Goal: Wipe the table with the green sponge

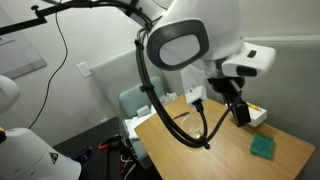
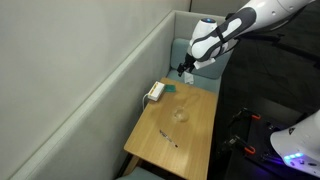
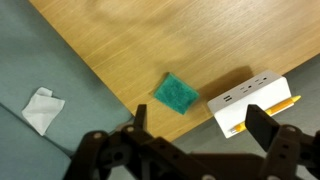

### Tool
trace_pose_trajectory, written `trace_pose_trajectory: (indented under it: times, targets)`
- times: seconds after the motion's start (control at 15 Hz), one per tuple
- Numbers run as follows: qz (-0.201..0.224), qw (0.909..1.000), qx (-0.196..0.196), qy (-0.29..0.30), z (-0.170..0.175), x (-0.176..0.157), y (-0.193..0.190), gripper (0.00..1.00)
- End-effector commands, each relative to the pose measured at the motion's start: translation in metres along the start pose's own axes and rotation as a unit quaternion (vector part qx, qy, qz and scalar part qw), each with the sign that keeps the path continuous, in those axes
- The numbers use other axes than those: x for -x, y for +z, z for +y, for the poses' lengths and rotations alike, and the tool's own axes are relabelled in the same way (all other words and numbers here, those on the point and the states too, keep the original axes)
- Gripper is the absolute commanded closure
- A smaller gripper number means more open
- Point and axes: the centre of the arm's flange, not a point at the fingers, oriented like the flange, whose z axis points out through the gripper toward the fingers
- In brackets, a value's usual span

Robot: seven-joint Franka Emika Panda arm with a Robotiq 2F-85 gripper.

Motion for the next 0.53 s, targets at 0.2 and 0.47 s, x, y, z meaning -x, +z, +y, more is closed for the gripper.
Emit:
trace_pose_trajectory:
  times: [0.2, 0.47]
  targets:
    - [0.000, 0.9994, -0.012, 0.034, 0.018, -0.048, 0.066, 0.00]
    - [-0.003, 0.9982, -0.015, 0.058, 0.025, -0.066, 0.100, 0.00]
